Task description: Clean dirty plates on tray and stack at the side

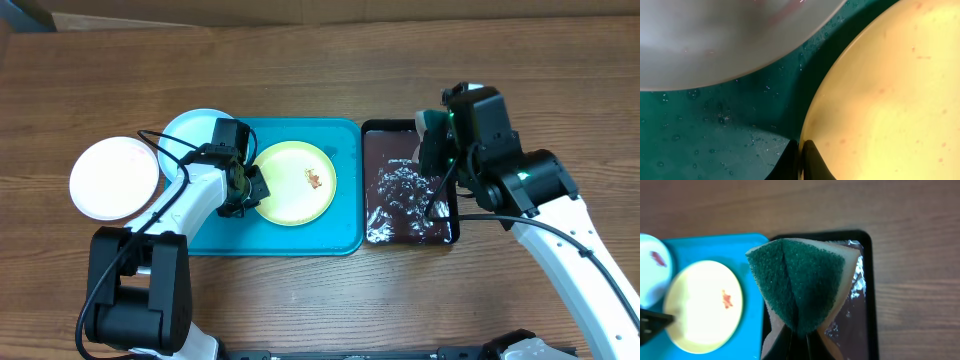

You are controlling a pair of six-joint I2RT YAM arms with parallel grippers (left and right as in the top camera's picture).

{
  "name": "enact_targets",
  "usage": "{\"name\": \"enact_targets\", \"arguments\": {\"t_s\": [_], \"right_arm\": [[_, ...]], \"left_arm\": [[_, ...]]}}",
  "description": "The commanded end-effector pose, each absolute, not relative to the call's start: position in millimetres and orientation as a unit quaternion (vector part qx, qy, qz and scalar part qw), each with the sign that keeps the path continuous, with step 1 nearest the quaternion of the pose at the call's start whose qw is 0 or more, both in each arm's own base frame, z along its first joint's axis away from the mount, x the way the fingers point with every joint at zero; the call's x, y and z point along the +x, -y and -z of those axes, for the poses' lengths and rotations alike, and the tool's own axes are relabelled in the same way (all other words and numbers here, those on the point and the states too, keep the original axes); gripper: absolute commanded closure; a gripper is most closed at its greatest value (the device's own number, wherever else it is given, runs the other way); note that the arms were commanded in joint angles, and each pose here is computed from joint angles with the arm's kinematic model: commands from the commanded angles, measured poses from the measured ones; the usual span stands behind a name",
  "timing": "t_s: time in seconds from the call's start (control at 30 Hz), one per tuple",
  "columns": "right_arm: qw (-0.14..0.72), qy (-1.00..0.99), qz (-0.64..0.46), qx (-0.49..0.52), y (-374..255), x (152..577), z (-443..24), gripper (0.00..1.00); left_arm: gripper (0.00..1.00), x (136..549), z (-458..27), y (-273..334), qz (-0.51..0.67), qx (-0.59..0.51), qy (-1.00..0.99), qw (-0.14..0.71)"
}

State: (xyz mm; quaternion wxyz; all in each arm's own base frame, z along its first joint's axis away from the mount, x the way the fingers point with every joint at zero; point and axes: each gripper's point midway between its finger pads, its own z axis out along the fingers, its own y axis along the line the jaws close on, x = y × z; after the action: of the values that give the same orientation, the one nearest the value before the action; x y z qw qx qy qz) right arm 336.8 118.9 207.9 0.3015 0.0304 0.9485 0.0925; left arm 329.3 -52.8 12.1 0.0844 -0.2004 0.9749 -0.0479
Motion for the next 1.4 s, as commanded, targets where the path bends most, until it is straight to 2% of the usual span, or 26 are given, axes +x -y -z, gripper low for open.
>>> {"name": "enact_targets", "arguments": {"t_s": [0.0, 0.17, 0.3, 0.4, 0.53, 0.67, 0.8, 0.93, 1.07, 1.37], "right_arm": [[0.261, -0.964, -0.056, 0.013, -113.4, 330.7, -170.3, 0.96], [0.183, -0.983, -0.021, -0.002, -112.5, 329.1, -117.1, 0.96], [0.163, -0.986, -0.024, -0.007, -121.9, 343.6, -93.9, 0.96], [0.169, -0.985, -0.041, -0.005, -129.9, 351.5, -118.1, 0.96], [0.19, -0.98, -0.056, 0.01, -135.2, 362.0, -174.6, 0.96], [0.22, -0.969, -0.109, -0.041, -159.7, 367.9, -222.9, 0.96], [0.226, -0.96, -0.148, -0.075, -186.0, 365.7, -232.9, 0.96], [0.218, -0.956, -0.153, -0.123, -223.8, 366.7, -213.6, 0.96], [0.189, -0.96, -0.134, -0.157, -258.5, 368.5, -169.8, 0.96], [0.182, -0.966, -0.016, -0.184, -279.1, 387.1, -80.7, 0.96]], "left_arm": [[0.96, 324.4, -6.0, 50.5, 0.043, -0.204, -0.975, 0.074], [0.96, 325.1, -6.1, 50.7, 0.043, -0.204, -0.975, 0.075], [0.96, 324.9, -6.1, 50.7, 0.043, -0.204, -0.975, 0.075], [0.96, 324.8, -6.1, 50.6, 0.043, -0.204, -0.975, 0.075], [0.96, 324.9, -6.1, 50.6, 0.043, -0.204, -0.975, 0.075], [0.96, 325.1, -6.1, 50.6, 0.043, -0.204, -0.975, 0.075], [0.96, 325.0, -6.1, 50.6, 0.043, -0.204, -0.975, 0.075], [0.95, 324.9, -6.2, 51.3, 0.045, -0.204, -0.975, 0.075], [0.96, 324.0, -6.0, 51.1, 0.044, -0.204, -0.975, 0.073], [0.96, 322.7, -5.8, 50.8, 0.043, -0.204, -0.976, 0.07]]}}
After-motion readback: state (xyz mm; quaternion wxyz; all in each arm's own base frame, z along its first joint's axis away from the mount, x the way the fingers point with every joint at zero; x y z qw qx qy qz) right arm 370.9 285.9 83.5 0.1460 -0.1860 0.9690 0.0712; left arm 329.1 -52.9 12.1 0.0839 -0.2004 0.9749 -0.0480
